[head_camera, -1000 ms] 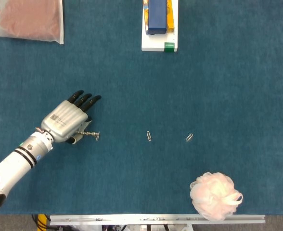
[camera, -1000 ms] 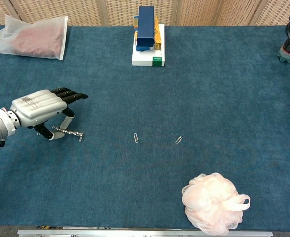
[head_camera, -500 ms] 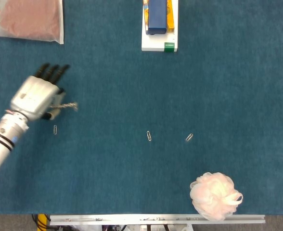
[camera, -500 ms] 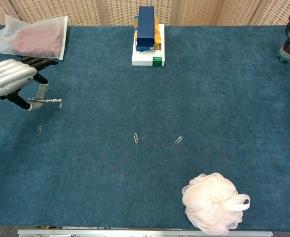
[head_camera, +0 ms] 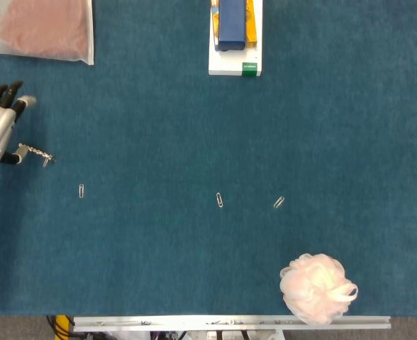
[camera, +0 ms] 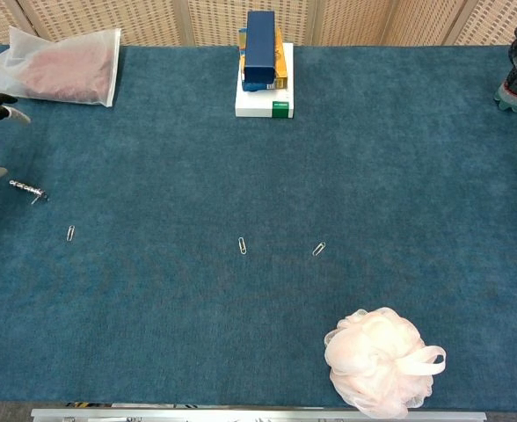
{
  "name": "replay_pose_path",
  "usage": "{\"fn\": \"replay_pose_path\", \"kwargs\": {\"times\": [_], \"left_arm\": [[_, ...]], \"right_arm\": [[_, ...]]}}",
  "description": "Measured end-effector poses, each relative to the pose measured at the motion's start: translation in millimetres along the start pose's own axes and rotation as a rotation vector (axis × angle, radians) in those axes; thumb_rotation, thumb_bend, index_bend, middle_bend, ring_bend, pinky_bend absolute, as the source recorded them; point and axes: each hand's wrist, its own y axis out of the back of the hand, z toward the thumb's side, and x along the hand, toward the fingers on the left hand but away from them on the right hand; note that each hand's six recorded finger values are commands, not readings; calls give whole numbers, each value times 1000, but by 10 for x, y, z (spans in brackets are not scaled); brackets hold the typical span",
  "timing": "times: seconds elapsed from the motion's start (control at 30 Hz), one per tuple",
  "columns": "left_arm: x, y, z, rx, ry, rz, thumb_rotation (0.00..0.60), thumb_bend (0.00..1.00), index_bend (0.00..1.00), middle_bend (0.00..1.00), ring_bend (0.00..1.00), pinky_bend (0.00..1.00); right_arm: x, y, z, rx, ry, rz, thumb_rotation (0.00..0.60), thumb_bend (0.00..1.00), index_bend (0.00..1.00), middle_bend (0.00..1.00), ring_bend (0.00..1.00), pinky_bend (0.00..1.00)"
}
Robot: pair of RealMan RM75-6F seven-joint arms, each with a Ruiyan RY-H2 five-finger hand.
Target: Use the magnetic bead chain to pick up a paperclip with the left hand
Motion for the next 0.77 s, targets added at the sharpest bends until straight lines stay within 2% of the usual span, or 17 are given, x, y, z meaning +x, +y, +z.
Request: {"fn": "replay_pose_path", "kwargs": {"times": [0.27, 0.47, 0.77], "left_arm": [[-313, 264, -125, -55, 45, 105, 600, 293, 218, 0, 0, 27], [-667, 444, -232, -84, 90, 171, 600, 293, 254, 0, 0, 125], [-1204, 469, -167, -58, 114, 186, 600, 293, 285, 0, 14, 171]], "right_arm": [[68, 24, -37, -10, -16, -7, 600, 0, 120, 45, 0, 0], [172, -1, -134, -27, -60, -4, 600, 0, 120, 45, 0, 0], [380, -42, -225, -69, -114, -7, 600, 0, 126, 45, 0, 0]]}}
